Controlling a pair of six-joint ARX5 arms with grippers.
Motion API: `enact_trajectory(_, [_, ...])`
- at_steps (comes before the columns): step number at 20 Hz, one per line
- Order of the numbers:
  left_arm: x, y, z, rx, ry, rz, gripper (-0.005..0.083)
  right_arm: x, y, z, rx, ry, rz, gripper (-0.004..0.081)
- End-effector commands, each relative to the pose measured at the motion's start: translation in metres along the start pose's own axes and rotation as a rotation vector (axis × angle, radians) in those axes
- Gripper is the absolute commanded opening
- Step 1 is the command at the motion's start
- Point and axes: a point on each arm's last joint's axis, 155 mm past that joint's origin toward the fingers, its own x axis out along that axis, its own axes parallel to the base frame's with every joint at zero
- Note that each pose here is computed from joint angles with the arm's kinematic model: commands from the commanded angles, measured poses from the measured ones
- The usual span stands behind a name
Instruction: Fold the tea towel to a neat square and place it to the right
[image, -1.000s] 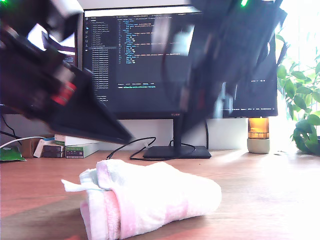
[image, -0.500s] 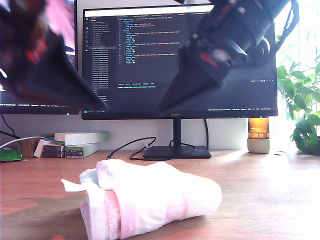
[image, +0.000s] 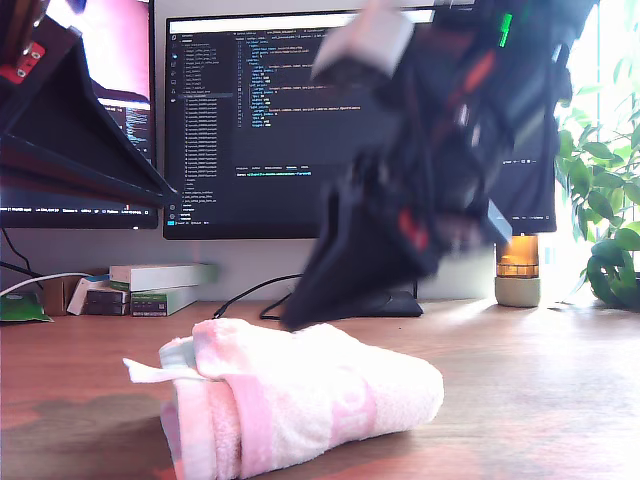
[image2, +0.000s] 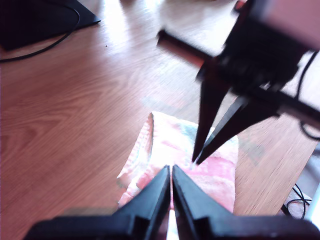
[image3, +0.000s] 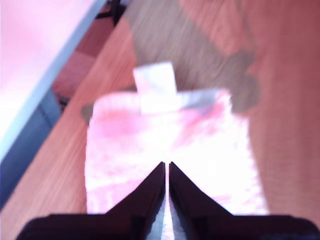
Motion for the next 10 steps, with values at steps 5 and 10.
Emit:
enact_trajectory(5, [0.0,-0.001,0.0,-0.005,-0.002,-0.002,-0.002,0.023,0.005,-0.03,0.053,0.019,0.044,-0.001])
enact_trajectory(10, [0.0,0.0,-0.004,-0.008,0.015,0.0,-0.002,0.04,0.01,-0.063,0.171,0.099,0.068,-0.0011])
